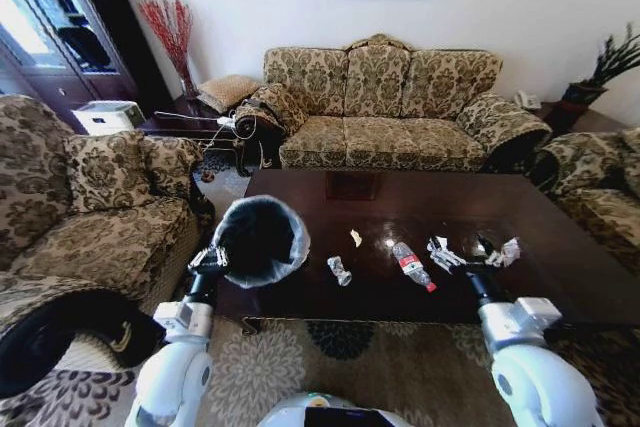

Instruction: Move to the front of the table and place the trash on the table into the trash bin.

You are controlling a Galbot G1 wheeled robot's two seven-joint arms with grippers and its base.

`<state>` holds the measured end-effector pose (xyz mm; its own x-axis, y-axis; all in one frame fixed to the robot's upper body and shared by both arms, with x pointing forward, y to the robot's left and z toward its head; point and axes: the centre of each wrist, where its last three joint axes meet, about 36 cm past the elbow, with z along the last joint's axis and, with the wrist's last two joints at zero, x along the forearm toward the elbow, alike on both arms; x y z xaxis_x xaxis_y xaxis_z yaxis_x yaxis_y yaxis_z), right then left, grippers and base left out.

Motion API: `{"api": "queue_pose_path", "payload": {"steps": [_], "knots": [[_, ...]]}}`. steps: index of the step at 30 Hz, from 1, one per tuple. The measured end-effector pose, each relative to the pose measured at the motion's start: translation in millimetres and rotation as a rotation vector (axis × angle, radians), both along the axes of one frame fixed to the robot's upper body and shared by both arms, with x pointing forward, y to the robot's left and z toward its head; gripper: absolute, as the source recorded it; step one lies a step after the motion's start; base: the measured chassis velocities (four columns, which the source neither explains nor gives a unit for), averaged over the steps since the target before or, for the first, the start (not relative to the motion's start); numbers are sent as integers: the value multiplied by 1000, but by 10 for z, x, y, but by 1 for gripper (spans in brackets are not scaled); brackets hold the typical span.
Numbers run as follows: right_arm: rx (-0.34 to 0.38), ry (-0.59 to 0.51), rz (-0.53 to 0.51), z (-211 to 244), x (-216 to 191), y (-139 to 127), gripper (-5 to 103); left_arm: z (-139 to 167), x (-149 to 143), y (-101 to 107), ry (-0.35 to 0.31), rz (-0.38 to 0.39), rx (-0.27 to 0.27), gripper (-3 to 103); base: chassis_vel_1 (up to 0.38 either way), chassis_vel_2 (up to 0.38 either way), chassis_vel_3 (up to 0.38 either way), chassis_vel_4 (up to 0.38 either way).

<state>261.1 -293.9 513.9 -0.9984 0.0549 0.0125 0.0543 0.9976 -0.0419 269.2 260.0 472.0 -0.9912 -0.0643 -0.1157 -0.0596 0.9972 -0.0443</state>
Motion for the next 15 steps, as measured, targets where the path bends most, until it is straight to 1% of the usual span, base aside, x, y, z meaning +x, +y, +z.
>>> {"api": "queue_pose_path", "payload": {"steps": [7,9,11,12,14,15], "knots": [[13,-1,11,15,0,28,100,-1,20,22,3,14,2,3,0,0,0,0],[13,9,34,27,21,31,100,15,37,54,10,46,9,3,0,0,0,0],[12,13,44,26,34,29,100,22,44,64,10,59,12,3,0,0,0,0],[12,27,75,11,89,21,100,42,61,91,8,101,17,3,0,0,0,0],[27,49,109,-11,180,8,100,64,80,110,7,146,16,3,0,0,0,0],[27,49,109,-11,180,8,100,64,80,110,7,146,16,3,0,0,0,0]]}}
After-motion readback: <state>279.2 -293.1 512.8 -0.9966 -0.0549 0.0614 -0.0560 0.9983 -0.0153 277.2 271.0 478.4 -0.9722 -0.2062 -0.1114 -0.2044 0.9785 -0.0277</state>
